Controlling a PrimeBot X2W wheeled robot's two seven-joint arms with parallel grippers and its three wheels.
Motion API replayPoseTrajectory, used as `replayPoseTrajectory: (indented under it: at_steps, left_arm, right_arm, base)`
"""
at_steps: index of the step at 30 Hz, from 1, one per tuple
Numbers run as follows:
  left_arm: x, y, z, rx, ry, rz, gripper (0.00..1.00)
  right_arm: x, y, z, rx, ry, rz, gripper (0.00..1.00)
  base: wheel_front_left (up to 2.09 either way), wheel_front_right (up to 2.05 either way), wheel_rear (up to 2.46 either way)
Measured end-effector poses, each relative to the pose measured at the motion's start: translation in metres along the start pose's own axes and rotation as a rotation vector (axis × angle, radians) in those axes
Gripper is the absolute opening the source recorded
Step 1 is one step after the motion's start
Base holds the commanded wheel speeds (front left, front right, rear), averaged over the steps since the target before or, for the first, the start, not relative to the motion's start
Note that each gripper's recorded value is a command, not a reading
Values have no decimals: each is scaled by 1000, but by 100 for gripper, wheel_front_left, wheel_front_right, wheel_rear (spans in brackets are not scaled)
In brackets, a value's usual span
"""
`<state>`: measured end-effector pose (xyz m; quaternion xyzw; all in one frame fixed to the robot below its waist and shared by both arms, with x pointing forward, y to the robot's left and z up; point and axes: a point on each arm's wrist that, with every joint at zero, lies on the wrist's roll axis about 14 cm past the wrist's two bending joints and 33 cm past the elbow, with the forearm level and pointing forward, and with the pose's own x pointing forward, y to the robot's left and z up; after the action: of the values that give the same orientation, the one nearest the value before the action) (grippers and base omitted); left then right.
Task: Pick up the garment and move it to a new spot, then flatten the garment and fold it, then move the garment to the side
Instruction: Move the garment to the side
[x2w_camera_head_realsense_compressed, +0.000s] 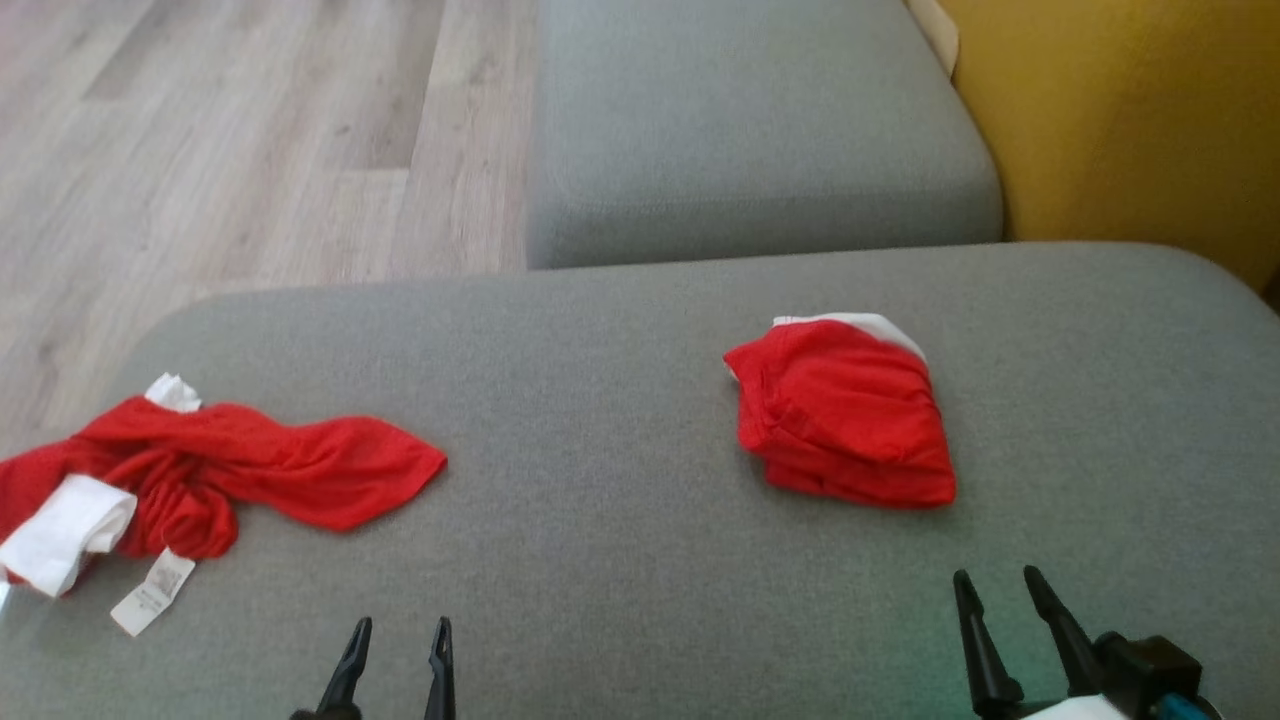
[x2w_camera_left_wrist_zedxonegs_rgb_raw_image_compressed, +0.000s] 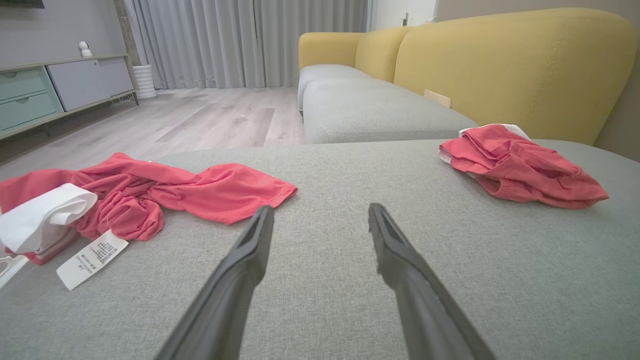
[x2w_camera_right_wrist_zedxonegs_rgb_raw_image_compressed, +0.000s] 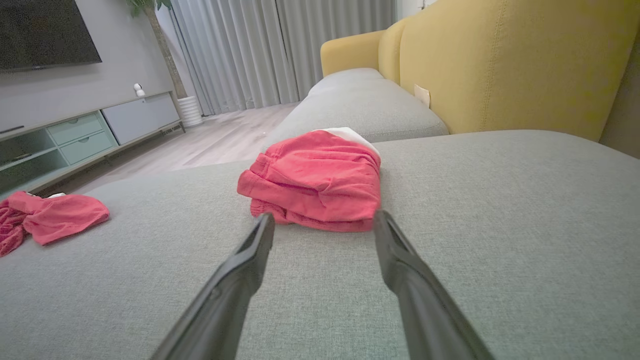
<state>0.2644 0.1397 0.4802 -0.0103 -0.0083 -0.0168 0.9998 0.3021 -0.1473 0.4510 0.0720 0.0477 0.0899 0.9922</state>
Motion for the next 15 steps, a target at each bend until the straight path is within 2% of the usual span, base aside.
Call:
replayPoseTrajectory:
  at_steps: [6,15]
  left_arm:
    - [8,-6,-5,-13,28,-17,100]
    - [24,-15,0,-39,20,-49,100]
  right_arm:
    - [12,-10,-9,43,40,-25,100]
    - [72,-39,7,108,84,-55,100]
  base:
    - [0,0,0]
    - [0,0,0]
